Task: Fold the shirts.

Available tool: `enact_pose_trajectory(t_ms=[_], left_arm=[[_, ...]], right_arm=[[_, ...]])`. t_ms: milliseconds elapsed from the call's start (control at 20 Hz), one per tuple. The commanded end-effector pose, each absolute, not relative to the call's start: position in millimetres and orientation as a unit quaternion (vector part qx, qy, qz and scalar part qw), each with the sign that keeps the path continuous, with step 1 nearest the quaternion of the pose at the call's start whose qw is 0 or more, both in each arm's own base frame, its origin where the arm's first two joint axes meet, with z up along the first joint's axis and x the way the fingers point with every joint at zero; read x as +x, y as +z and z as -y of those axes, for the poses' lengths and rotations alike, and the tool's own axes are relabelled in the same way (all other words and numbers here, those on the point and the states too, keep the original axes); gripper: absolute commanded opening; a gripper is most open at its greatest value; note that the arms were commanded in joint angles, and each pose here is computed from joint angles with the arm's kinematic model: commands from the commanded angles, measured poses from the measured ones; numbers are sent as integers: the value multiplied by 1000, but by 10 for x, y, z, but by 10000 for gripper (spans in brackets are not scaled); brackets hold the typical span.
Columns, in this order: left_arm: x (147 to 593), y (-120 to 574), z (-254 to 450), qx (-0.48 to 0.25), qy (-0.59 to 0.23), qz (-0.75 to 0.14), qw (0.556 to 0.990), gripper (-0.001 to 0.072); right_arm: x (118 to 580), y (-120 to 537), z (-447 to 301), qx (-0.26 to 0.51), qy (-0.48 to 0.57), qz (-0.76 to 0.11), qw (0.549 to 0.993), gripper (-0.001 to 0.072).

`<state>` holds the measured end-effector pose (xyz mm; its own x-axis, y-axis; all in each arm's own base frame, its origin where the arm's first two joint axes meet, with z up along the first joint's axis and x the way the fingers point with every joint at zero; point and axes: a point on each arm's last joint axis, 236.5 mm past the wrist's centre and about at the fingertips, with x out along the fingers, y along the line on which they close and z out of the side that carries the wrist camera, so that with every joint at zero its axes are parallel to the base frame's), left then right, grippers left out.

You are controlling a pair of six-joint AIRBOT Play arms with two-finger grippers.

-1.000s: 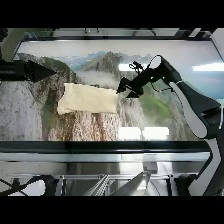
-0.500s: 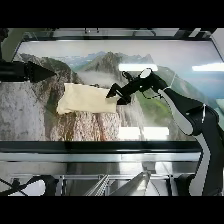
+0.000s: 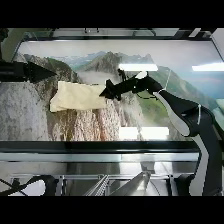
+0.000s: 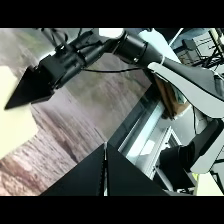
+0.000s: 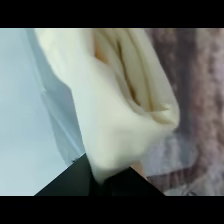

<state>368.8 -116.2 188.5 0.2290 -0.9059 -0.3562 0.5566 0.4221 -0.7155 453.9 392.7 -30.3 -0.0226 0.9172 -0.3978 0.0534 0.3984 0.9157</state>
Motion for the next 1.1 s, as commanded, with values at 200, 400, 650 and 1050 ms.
enact_pose_trajectory(t_ms=[200,400,650,1050], left_arm=[[3637,1880,1172,-222,-495,-388,745,21],[3639,1879,1172,-222,-495,-388,745,20],[3636,1879,1173,-222,-495,-389,744,20],[3594,1879,1183,-221,-501,-393,739,20]], right_arm=[[5105,1917,-2712,414,408,-397,710,21],[5181,2601,-773,393,215,-315,837,21],[4713,2508,1255,431,22,-292,853,21],[3943,1861,2925,479,-107,-290,821,21]])
